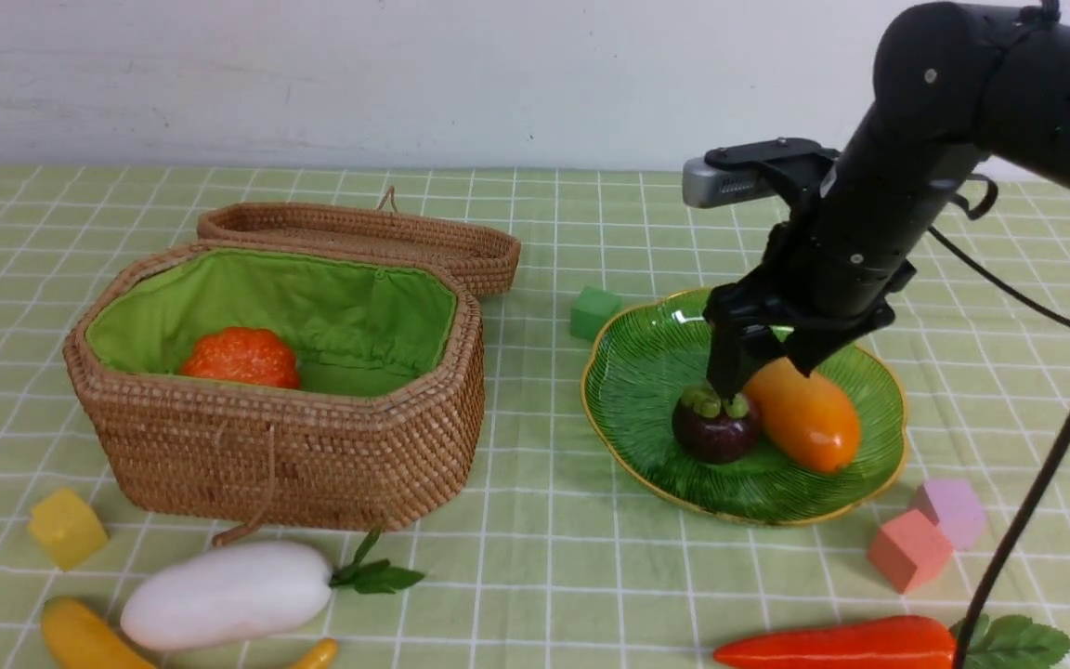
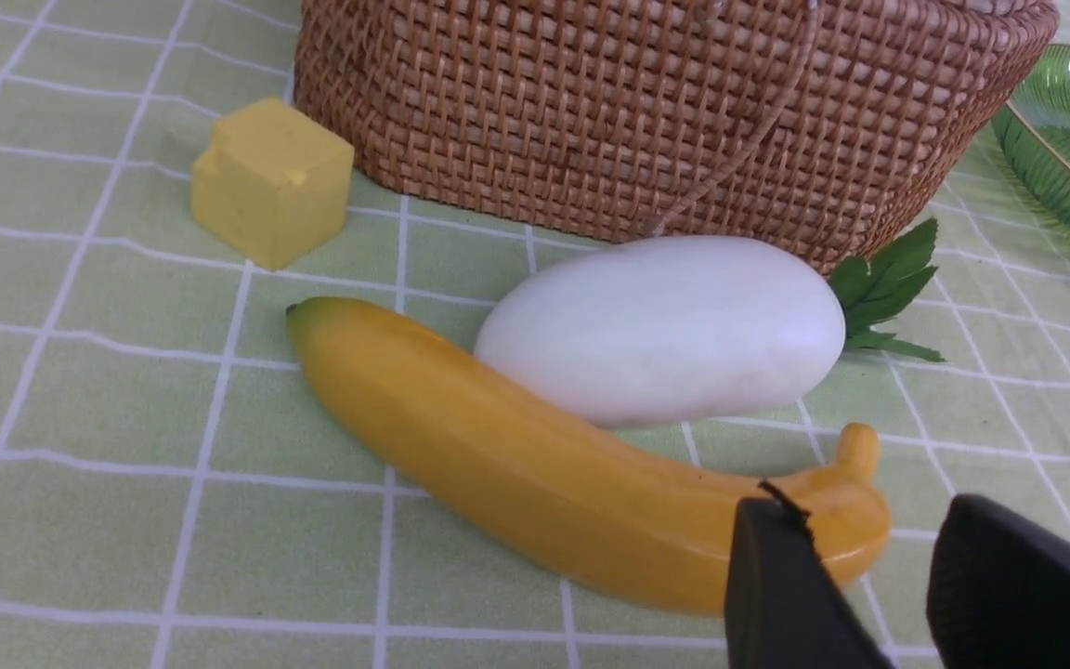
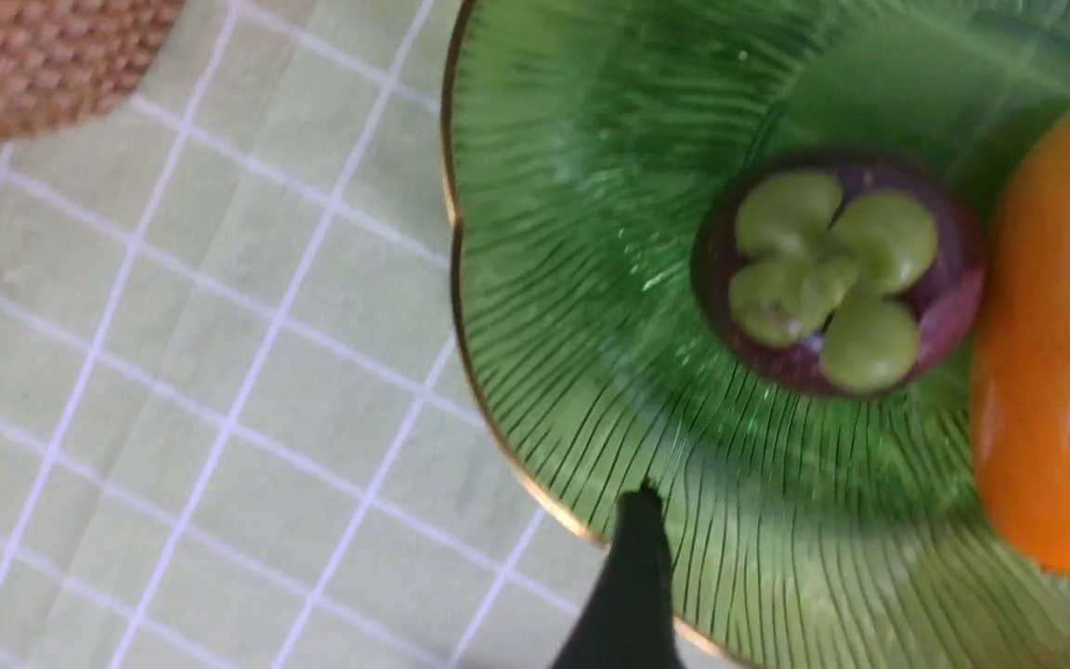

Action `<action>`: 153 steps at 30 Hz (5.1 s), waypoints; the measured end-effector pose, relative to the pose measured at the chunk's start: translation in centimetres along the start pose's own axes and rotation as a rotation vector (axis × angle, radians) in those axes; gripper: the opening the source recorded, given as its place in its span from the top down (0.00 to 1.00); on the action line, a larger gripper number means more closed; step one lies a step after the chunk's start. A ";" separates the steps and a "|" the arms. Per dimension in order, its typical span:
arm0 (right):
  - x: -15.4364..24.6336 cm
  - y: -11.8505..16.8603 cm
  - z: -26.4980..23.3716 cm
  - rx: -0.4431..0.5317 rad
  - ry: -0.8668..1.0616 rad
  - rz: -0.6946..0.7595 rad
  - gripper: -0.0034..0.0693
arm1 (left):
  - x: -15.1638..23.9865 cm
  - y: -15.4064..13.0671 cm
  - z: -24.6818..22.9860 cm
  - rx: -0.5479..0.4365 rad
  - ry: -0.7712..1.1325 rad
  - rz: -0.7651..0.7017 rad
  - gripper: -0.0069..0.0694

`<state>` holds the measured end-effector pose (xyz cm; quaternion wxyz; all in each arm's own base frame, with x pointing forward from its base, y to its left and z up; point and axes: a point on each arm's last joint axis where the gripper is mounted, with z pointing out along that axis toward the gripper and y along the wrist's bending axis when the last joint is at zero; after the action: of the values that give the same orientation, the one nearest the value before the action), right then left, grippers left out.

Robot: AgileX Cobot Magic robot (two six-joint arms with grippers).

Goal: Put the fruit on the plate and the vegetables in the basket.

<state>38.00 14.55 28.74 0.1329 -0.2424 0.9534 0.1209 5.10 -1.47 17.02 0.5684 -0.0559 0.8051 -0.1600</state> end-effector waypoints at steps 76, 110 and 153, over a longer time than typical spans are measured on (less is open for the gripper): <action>-2.0 13.3 -5.3 -0.257 -0.494 -0.075 0.35 | 0.0 0.0 0.0 0.000 0.000 0.000 0.60; -5.1 13.0 -6.6 0.133 -0.371 -0.446 0.16 | 0.0 0.0 0.0 0.000 0.000 0.000 0.60; 10.1 6.0 8.0 -0.131 0.300 -0.915 0.53 | 0.0 0.0 0.0 0.000 0.000 0.000 0.60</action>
<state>28.04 17.74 19.10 0.0180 -0.6593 0.7480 0.0736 5.10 -1.47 17.02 0.5684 -0.0559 0.8051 -0.1600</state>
